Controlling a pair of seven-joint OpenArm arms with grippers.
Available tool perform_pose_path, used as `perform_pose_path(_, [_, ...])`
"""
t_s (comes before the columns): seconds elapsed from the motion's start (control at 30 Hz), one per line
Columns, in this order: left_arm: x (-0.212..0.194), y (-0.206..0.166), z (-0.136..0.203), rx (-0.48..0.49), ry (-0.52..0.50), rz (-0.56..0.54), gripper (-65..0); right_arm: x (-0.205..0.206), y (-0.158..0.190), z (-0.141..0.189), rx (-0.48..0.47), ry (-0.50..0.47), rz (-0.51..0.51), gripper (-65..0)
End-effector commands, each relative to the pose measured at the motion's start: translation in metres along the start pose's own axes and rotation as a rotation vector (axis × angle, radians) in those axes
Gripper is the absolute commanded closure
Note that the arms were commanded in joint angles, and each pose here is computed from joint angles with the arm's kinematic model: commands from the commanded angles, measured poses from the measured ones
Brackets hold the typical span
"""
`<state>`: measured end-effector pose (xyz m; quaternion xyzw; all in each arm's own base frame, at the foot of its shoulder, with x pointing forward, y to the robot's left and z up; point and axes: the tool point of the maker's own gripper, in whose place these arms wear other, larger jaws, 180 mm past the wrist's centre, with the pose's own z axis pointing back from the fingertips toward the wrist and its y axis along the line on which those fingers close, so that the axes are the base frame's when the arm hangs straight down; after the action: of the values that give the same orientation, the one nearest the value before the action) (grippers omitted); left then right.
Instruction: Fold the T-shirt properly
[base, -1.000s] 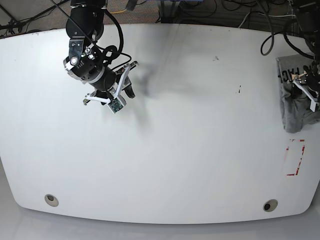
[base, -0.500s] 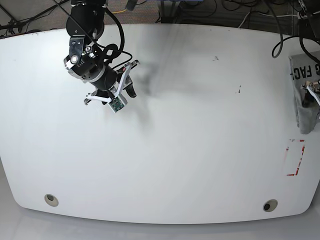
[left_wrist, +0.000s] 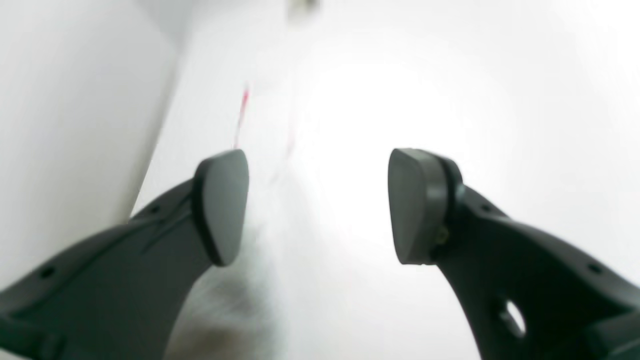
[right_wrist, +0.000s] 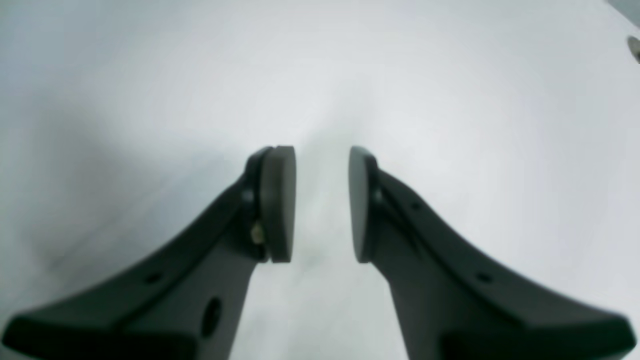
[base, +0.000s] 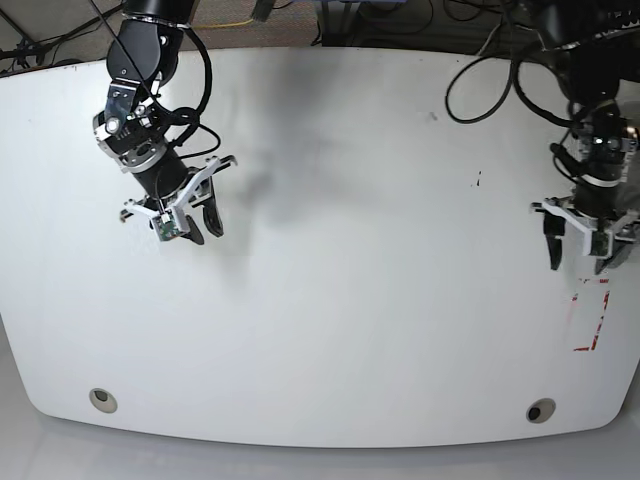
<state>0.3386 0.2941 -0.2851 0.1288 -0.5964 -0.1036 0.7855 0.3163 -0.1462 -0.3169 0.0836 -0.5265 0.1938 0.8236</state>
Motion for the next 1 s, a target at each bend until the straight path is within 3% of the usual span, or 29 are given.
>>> perform_pose_path(0.0, [0.009, -0.021, 0.004, -0.006, -0.075, 0.011, -40.3, 0.007, -0.018, 0.003, -0.023, -0.063, -0.004, -17.1])
perform_pose_path(0.2, [0.005, -0.083, 0.027, -0.066, -0.184, 0.092, -40.3, -0.025, -0.049, 0.021, -0.093, -0.082, -0.069, -16.6])
perform_pose_path(0.4, [-0.017, -0.134, 0.065, -0.109, -0.156, 0.134, -40.3, -0.058, -0.072, 0.052, -0.184, -0.083, -0.136, -16.6])
perform_pose_path(0.6, [-0.032, -0.17, 0.121, -0.178, -0.077, 0.138, -40.3, -0.099, -0.068, 0.085, -0.216, 0.019, -0.168, -16.6])
perform_pose_path(0.67, [-0.038, -0.179, 0.145, -0.196, -0.037, 0.144, -40.3, -0.112, -0.062, 0.1, -0.215, 0.027, -0.225, -16.6])
perform_pose_path(0.8, [-0.057, -0.183, 0.19, -0.211, 0.07, 0.142, -40.3, -0.141, -0.04, 0.133, -0.199, 0.077, -0.334, -16.6])
perform_pose_path(0.97, [-0.08, -0.184, 0.237, -0.237, 0.202, 0.138, -40.1, -0.159, -0.012, 0.17, -0.173, 0.158, -0.366, -16.6])
